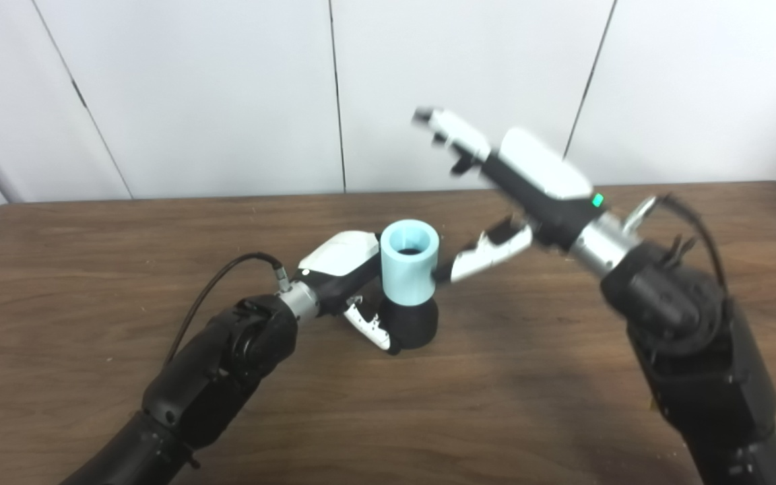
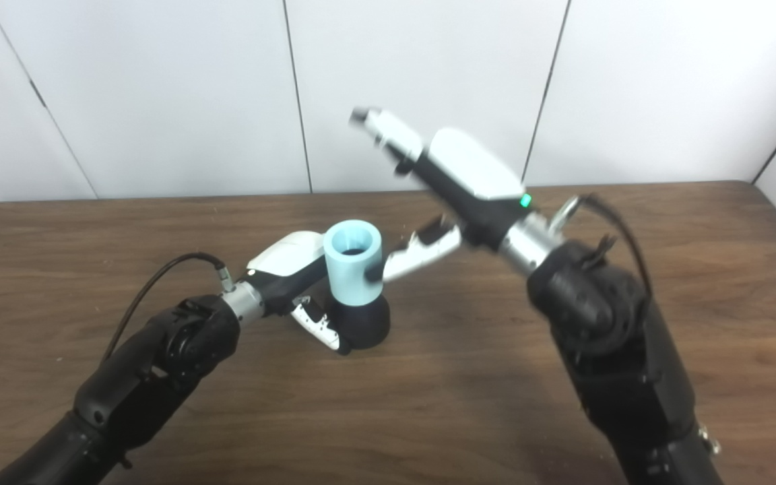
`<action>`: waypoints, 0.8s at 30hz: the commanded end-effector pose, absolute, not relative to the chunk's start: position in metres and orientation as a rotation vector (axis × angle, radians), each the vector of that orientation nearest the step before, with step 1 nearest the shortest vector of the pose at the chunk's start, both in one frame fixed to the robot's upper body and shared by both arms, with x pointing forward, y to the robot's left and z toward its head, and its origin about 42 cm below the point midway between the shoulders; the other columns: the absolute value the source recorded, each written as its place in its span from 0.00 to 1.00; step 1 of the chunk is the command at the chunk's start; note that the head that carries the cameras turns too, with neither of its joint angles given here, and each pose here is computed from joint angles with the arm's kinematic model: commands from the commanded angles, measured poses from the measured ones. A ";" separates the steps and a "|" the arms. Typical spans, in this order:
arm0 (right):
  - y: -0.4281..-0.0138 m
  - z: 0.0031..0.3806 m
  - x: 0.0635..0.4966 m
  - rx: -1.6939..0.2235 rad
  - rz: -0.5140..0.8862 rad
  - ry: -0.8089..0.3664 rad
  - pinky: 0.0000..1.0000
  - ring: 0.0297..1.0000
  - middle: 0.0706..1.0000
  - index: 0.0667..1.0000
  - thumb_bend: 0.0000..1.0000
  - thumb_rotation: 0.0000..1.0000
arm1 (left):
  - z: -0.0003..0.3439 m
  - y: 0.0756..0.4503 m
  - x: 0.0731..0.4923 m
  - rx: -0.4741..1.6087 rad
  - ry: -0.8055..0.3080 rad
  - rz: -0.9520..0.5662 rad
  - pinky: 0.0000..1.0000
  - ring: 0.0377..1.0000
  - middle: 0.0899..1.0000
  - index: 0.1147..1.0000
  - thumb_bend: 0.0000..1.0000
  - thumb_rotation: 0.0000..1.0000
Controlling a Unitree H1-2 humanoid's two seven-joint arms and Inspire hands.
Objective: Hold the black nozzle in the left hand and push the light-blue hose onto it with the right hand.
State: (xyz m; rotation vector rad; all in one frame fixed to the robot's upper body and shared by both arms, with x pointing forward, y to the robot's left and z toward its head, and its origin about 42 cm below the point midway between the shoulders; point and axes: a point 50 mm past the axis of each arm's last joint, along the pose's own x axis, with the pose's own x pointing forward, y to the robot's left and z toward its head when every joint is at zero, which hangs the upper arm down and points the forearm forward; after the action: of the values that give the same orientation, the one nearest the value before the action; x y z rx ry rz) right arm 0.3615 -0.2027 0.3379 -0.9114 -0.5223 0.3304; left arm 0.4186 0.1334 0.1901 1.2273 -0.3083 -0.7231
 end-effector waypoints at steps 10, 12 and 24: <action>-0.227 0.327 0.359 -0.899 0.306 -0.411 0.69 0.91 1.00 1.00 0.86 0.13 | 0.149 0.149 0.408 1.315 -0.143 -0.817 1.00 0.61 0.45 0.41 0.52 0.00; -0.233 0.319 0.358 -0.923 0.318 -0.364 0.66 0.87 1.00 1.00 0.85 0.09 | 0.149 0.150 0.408 1.312 -0.141 -0.817 1.00 0.61 0.45 0.41 0.53 0.00; -0.242 0.261 0.346 -0.707 0.183 -0.176 0.50 0.66 0.75 0.77 0.74 0.00 | 0.154 0.152 0.406 1.268 -0.140 -0.799 1.00 0.61 0.48 0.42 0.52 0.01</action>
State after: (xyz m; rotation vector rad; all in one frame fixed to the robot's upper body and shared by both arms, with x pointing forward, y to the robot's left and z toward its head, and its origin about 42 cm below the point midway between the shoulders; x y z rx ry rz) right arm 0.3410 -0.2387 0.2468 -0.7304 -0.1155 0.2389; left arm 0.4179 0.1389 0.1900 1.2196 -0.3035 -0.7135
